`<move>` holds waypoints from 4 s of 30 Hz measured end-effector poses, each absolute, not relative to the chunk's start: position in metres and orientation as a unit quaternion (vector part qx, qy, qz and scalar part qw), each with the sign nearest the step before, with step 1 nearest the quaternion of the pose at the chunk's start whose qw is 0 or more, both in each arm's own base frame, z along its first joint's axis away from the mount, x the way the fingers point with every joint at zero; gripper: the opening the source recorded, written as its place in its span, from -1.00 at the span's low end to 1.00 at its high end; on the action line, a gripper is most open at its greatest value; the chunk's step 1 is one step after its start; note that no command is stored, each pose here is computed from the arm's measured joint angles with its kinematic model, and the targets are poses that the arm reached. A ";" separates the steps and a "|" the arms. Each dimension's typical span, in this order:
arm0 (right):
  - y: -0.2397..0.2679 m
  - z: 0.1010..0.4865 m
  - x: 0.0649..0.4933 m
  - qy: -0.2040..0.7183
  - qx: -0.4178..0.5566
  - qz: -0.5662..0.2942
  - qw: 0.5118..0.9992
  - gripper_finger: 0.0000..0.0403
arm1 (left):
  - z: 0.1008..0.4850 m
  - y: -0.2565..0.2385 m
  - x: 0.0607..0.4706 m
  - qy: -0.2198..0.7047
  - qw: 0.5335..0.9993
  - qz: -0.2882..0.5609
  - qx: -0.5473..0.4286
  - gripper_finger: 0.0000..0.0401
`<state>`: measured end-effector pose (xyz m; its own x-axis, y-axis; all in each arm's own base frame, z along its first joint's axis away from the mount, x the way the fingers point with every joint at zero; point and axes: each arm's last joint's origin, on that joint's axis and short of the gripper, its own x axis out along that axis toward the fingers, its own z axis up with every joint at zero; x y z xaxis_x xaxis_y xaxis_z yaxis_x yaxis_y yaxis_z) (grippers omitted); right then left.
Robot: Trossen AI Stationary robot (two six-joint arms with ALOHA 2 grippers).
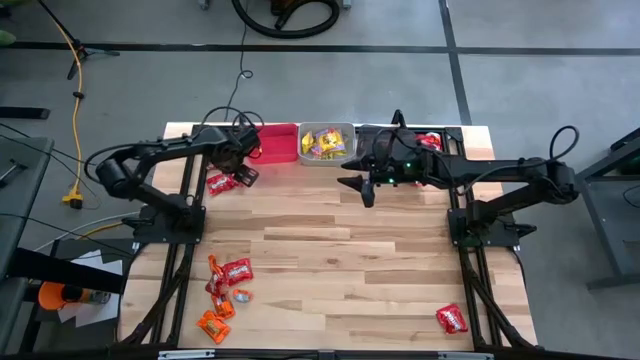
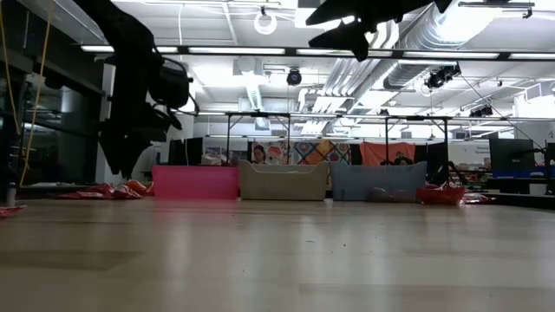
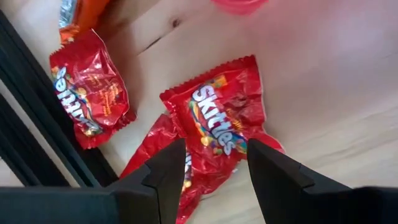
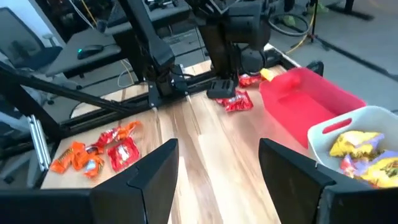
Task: Sort candy
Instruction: Put the red candy into the black bin
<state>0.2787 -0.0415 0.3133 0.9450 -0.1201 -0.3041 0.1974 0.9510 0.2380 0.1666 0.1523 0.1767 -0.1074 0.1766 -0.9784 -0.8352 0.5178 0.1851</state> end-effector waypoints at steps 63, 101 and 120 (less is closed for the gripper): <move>-0.018 0.328 0.291 0.055 0.084 0.028 0.995 0.07 | 0.310 0.011 0.249 0.103 0.994 0.034 -0.001 -1.00; -0.005 0.295 0.323 0.078 0.037 -0.002 0.996 -0.56 | 0.285 0.011 0.282 0.113 0.993 0.010 0.025 -1.00; -0.009 0.301 0.316 0.086 0.017 -0.007 0.996 -0.99 | 0.291 0.011 0.268 0.137 0.990 0.016 0.013 -0.21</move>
<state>0.3157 -0.0092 0.3009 0.9851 -0.0112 -0.1716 0.0170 0.9993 0.0319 0.2680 0.0110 0.2907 0.9622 0.0347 -0.2702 -0.0278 0.9992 0.0294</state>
